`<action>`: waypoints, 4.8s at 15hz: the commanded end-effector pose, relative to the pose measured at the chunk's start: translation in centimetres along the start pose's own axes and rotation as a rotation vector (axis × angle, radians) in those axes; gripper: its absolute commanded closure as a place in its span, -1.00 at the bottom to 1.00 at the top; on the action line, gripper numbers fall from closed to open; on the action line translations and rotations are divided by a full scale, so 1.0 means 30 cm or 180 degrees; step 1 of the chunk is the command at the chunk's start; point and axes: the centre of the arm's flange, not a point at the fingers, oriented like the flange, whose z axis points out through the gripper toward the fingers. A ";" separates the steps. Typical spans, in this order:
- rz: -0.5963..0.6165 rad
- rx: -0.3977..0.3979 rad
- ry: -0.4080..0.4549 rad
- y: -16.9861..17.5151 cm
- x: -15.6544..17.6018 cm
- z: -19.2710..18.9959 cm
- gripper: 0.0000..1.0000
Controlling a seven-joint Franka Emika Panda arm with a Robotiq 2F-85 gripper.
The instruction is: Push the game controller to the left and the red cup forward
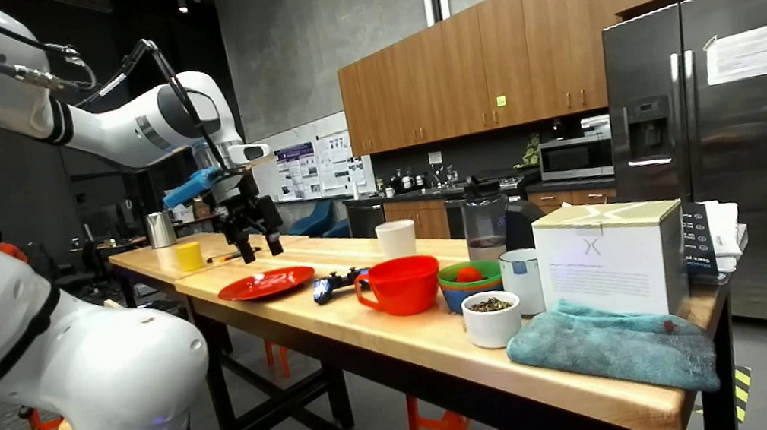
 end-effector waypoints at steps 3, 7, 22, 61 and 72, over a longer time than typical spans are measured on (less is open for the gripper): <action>0.0000 0.0000 0.0000 0.000 0.000 0.000 -1.00; 0.0000 0.0000 0.0000 0.000 0.000 0.000 -1.00; 0.0000 0.0000 0.0000 0.000 0.000 0.000 -1.00; 0.0334 -0.0923 -0.0229 0.209 -0.090 0.301 -1.00; 0.0473 -0.1108 0.0022 0.204 -0.068 0.298 0.45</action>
